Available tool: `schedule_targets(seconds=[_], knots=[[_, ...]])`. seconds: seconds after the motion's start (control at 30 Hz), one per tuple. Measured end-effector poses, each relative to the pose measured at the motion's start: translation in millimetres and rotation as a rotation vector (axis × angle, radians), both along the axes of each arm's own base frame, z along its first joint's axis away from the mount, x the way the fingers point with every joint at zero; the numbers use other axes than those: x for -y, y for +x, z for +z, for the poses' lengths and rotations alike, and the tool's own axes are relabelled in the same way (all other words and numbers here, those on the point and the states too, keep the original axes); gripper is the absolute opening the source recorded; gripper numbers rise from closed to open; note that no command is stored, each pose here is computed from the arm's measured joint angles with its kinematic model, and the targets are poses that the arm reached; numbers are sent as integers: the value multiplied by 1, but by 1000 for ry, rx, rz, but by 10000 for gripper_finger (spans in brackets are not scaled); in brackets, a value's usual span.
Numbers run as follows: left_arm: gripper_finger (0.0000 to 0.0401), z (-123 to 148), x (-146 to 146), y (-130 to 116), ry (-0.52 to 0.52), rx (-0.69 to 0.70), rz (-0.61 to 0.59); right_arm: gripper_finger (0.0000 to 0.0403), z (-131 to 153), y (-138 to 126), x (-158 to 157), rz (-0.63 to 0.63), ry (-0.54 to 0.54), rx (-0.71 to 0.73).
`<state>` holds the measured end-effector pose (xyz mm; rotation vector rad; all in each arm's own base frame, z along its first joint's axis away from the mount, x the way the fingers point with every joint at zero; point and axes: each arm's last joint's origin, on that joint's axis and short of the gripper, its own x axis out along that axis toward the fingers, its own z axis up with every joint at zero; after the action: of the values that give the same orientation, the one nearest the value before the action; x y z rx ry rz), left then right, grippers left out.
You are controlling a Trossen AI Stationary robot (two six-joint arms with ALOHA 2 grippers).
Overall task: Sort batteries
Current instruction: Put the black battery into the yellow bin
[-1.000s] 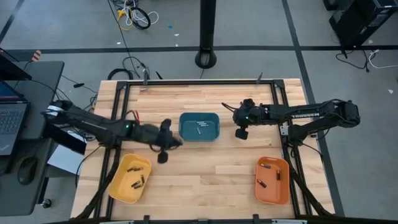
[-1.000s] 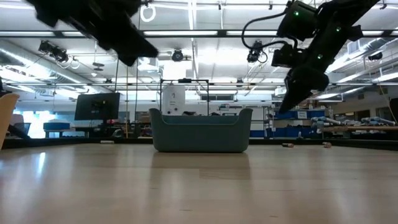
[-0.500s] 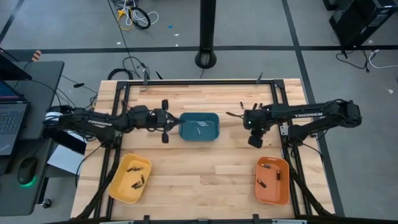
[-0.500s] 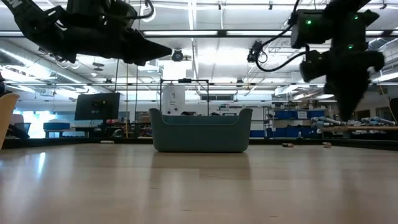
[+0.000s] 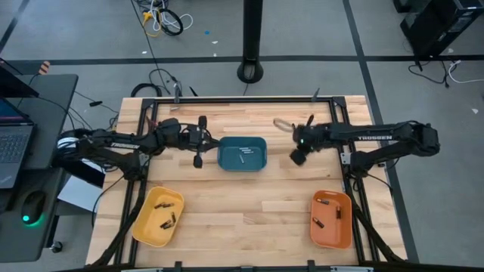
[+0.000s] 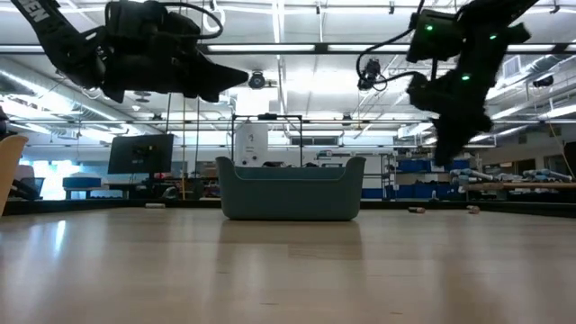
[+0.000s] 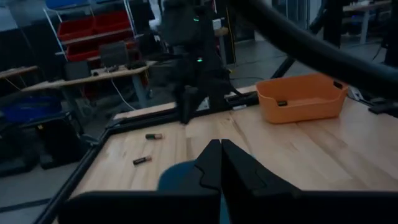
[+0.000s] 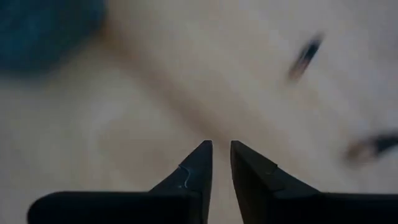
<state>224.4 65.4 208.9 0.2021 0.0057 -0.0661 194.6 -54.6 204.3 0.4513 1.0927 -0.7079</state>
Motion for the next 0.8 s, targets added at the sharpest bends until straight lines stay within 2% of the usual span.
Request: schedule_targets(seconds=[0.13,0.23,0.33,0.53,0.8], knots=[[8,-4,-5,4,8,20,8,89,7,7,32,-113,-96,162],[8,-10,-8,6,13,1,18,109,6,9,53,-170,-136,198],[8,-16,-11,8,21,-22,28,131,-5,11,67,-211,-133,166],[11,-19,-16,9,31,-22,47,173,-36,14,82,-296,-157,9],[12,-19,-20,7,42,-23,68,185,-60,19,97,-322,-134,-32]])
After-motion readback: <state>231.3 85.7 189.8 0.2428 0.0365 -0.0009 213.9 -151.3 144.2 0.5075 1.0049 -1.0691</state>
